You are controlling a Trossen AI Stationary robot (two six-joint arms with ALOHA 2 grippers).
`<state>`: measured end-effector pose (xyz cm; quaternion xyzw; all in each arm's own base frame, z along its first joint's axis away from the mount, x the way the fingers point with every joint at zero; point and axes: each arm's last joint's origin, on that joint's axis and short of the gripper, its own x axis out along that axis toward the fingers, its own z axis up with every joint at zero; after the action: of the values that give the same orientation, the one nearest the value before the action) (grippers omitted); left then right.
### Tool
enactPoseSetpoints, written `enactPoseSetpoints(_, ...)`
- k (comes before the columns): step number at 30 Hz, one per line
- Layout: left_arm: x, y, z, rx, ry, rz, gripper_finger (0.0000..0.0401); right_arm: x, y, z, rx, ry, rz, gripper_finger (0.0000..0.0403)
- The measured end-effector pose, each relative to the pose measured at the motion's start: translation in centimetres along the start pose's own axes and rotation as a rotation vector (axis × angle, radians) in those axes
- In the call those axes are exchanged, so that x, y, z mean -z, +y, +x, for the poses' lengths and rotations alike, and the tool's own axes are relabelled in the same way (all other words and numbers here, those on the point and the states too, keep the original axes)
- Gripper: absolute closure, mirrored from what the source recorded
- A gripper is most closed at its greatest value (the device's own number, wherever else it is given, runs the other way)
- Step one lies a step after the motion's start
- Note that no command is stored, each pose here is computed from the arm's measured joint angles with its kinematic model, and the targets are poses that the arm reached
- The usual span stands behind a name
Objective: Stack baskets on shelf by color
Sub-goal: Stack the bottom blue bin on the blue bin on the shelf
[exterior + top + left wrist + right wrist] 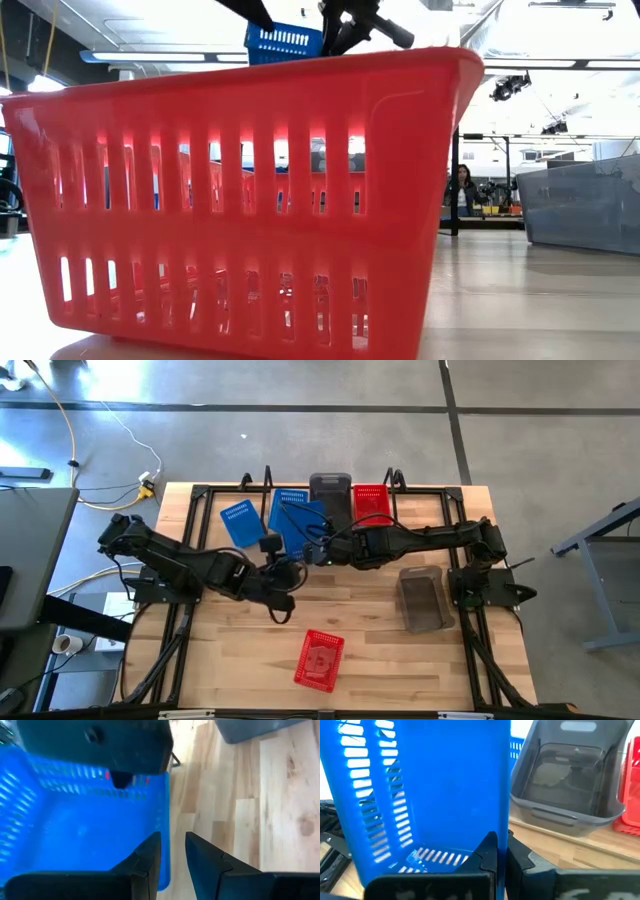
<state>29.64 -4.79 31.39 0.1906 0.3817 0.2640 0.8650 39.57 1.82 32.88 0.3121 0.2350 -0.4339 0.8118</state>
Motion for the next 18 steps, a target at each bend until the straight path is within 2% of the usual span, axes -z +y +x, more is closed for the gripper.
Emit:
enactPoseSetpoints(3, -0.3, 0.1, -0.3, -0.005, -0.012, 0.029, 0.032, 0.0, 0.0, 0.0, -0.001, -0.001, 0.001, 0.0403)
enactPoseSetpoints(7, -0.1, 0.4, 0.4, 0.064, 0.027, 0.024, 0.032, 0.0, 0.1, 0.0, -0.005, -0.004, 0.005, 0.0403)
enactPoseSetpoints(18, 0.6, 0.2, 2.9, 0.001, 0.13, 0.052, 0.032, -0.1, 0.5, 0.0, -0.044, -0.007, 0.009, 0.0403)
